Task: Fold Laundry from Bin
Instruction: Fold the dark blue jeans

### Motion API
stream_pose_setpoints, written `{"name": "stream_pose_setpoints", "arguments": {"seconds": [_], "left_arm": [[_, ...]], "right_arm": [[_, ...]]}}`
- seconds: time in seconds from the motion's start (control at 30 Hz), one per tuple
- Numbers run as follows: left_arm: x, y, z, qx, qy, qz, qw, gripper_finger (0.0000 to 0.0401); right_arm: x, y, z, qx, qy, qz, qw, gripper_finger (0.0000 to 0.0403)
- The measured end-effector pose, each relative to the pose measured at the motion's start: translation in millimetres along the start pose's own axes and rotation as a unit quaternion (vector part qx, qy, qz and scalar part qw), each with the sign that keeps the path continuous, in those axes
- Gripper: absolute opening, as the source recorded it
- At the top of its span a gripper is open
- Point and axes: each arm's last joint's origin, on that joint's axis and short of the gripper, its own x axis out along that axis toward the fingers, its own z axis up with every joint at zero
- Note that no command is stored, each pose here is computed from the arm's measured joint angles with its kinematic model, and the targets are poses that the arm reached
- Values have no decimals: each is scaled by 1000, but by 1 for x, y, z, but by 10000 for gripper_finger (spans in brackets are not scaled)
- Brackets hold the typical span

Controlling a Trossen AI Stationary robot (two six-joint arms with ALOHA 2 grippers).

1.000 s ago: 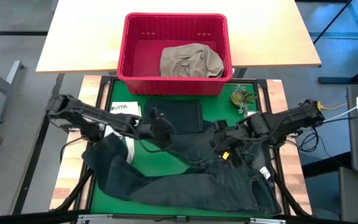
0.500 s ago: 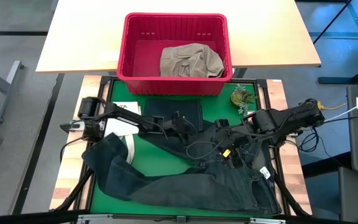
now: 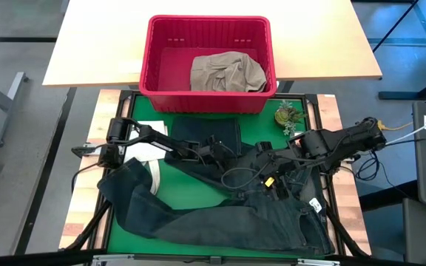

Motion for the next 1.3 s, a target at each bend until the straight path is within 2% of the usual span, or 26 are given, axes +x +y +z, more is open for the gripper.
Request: {"name": "stream_pose_setpoints", "arguments": {"seconds": [0.1, 0.27, 0.33, 0.57, 0.83, 1.13, 1.3], "left_arm": [[0, 0, 1, -1, -3, 0, 1000, 122], [0, 0, 1, -3, -4, -1, 1000, 31], [0, 0, 1, -4, -4, -3, 1000, 9], [-15, 3, 8, -1, 10, -2, 1000, 4], [-59, 5, 28, 9, 8, -10, 1000, 1], [-108, -9, 40, 31, 0, -37, 999, 0], [-118, -26, 34, 54, 11, -57, 997, 0]], "right_arm": [[0, 0, 0, 0, 0, 0, 1000, 225], [0, 0, 0, 0, 0, 0, 1000, 225], [0, 0, 0, 0, 0, 0, 1000, 225], [0, 0, 0, 0, 0, 0, 1000, 225], [1, 0, 0, 0, 1, 0, 1000, 225], [1, 0, 0, 0, 1, -1, 1000, 225], [1, 0, 0, 0, 1, -1, 1000, 225]]}}
